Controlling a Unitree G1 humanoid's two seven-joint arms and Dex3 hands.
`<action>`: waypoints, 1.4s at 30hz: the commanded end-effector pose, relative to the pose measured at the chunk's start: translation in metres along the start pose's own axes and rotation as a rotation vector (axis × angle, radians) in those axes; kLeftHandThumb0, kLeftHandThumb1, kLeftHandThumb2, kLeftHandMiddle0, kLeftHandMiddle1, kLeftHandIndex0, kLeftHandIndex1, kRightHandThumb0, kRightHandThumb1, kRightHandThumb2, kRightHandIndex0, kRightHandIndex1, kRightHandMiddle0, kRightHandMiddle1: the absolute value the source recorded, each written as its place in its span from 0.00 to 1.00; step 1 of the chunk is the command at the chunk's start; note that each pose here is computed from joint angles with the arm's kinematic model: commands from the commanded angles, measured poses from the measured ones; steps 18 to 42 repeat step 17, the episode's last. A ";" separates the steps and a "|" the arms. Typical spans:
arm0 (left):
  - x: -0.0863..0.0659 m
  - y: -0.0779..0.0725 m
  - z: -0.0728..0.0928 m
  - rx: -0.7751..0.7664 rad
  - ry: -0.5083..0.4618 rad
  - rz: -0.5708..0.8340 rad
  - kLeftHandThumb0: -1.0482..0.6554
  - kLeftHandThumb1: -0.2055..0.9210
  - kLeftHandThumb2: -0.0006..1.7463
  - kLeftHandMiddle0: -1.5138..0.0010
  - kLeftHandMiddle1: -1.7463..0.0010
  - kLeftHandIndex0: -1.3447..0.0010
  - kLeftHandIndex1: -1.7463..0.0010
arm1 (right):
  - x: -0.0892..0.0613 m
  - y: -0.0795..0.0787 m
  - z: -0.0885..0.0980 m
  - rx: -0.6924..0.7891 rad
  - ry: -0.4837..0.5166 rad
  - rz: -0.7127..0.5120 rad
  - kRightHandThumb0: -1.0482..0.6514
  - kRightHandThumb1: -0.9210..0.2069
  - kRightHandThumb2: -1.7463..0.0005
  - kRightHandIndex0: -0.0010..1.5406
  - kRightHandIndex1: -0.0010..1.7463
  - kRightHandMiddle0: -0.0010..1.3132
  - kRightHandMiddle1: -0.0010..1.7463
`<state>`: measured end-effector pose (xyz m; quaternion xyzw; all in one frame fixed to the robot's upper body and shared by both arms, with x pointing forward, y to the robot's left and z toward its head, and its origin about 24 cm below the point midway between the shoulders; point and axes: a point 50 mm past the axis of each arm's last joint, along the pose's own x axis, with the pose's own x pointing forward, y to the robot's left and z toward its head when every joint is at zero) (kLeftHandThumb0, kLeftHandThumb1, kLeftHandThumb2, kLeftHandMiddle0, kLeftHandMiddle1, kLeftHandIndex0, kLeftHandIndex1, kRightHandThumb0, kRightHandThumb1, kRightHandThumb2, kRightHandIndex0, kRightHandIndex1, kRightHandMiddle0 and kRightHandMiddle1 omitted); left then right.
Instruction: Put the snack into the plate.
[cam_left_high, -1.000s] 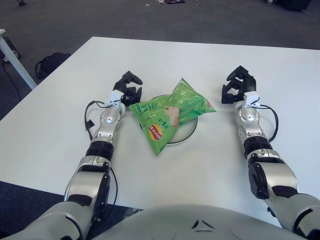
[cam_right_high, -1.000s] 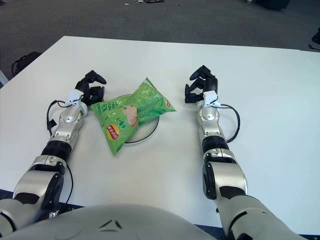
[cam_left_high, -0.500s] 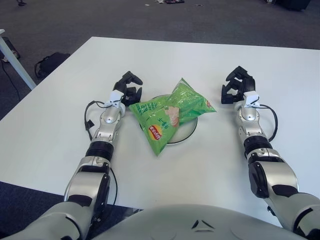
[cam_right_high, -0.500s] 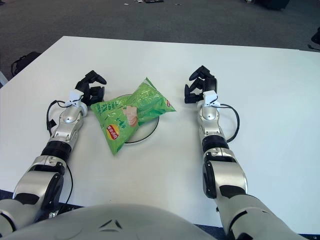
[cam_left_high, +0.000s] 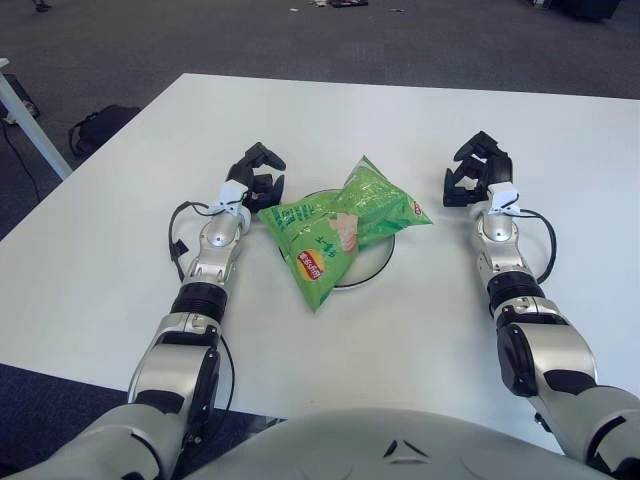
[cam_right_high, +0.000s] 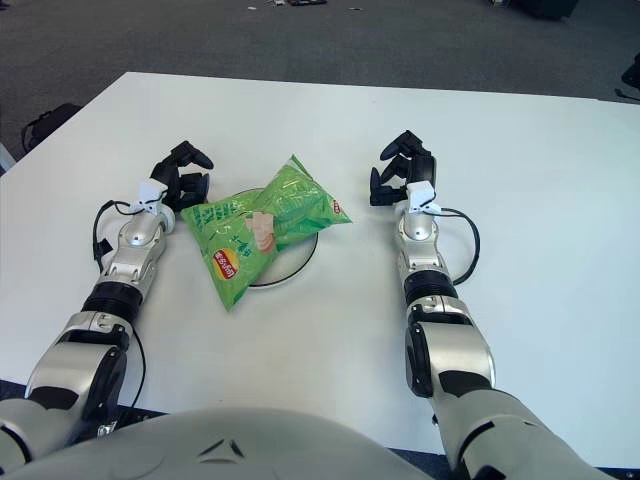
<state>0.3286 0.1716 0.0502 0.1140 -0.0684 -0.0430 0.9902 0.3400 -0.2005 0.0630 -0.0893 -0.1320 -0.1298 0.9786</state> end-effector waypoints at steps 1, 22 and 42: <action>-0.022 -0.007 -0.031 -0.008 0.141 -0.030 0.36 0.60 0.64 0.20 0.00 0.63 0.00 | -0.039 0.000 -0.040 -0.044 0.163 0.018 0.61 0.89 0.00 0.60 0.96 0.54 1.00; -0.022 -0.007 -0.031 -0.010 0.137 -0.037 0.36 0.60 0.64 0.20 0.00 0.64 0.00 | -0.040 0.000 -0.040 -0.045 0.163 -0.007 0.61 0.90 0.00 0.60 0.95 0.54 1.00; -0.022 -0.007 -0.031 -0.010 0.137 -0.037 0.36 0.60 0.64 0.20 0.00 0.64 0.00 | -0.040 0.000 -0.040 -0.045 0.163 -0.007 0.61 0.90 0.00 0.60 0.95 0.54 1.00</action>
